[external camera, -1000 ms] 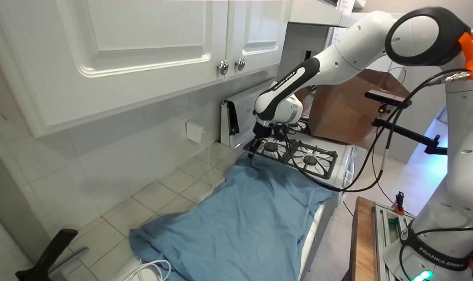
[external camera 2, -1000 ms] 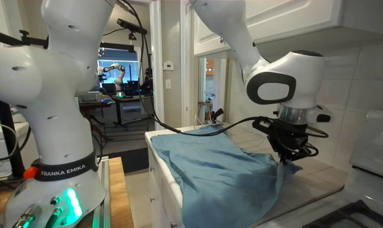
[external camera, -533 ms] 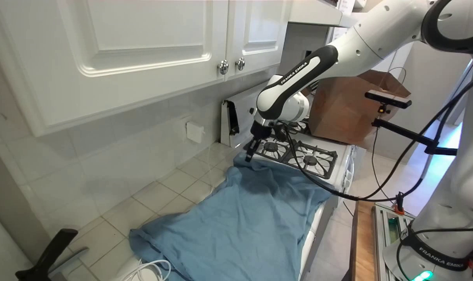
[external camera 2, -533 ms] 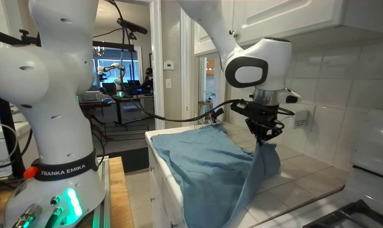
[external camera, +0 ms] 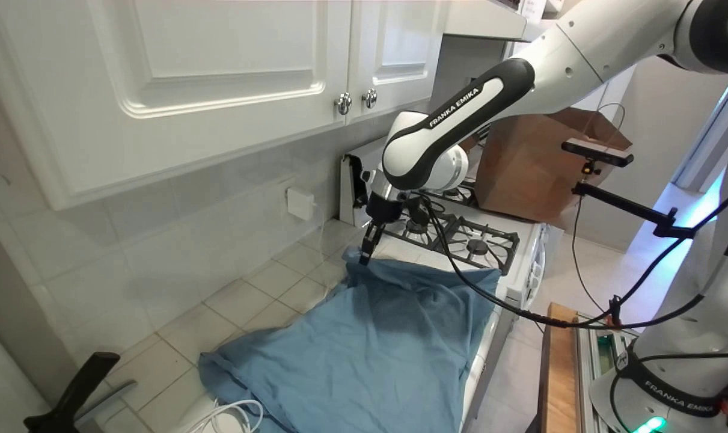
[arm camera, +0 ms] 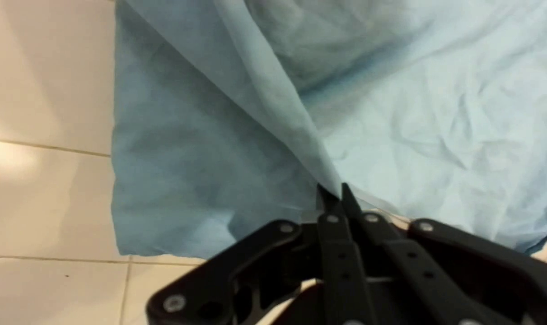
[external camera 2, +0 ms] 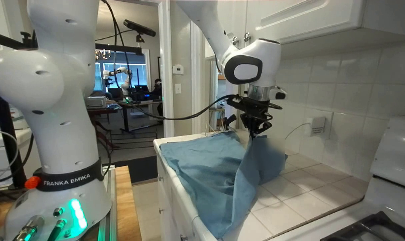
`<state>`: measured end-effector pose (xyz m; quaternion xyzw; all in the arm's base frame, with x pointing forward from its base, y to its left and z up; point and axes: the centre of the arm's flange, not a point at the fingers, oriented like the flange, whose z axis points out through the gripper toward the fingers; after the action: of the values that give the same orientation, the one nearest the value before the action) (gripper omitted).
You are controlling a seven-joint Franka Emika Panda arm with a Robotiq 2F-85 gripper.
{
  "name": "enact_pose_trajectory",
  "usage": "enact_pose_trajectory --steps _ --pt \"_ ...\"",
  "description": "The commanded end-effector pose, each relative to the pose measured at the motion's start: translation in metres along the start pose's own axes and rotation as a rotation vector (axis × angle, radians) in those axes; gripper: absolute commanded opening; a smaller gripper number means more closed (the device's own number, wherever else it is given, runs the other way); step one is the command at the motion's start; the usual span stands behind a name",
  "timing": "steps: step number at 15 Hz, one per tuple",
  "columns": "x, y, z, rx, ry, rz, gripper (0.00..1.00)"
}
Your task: Fold the blue pillowcase in half from right to left.
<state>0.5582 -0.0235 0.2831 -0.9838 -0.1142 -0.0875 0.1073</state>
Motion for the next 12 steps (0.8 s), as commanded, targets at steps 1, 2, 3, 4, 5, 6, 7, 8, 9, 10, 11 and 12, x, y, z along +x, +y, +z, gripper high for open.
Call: enact_pose_trajectory --steps 1,2,3,4,5,6,7,8,9,10,11,12 --pt "0.007 -0.038 0.001 0.034 -0.035 0.014 0.0" --pt "0.011 -0.047 0.005 0.045 -0.031 0.021 0.0" --pt "0.015 -0.055 0.01 0.036 -0.025 0.024 0.0" --pt "0.02 -0.065 0.016 0.03 -0.01 0.037 0.0" --pt "0.025 -0.073 0.02 0.024 0.007 0.055 0.0" --pt "0.033 -0.082 0.027 0.011 0.031 0.081 0.0" --pt "0.039 -0.09 0.034 -0.005 0.058 0.103 0.0" --pt "0.044 -0.099 0.039 -0.011 0.073 0.129 0.0" --pt "0.049 -0.11 0.047 -0.013 0.083 0.15 0.0" --pt "0.051 -0.118 0.052 -0.008 0.087 0.172 0.0" --pt "0.034 -0.105 0.036 0.003 0.072 0.131 0.0" --pt "0.035 -0.11 0.042 0.007 0.069 0.133 0.01"
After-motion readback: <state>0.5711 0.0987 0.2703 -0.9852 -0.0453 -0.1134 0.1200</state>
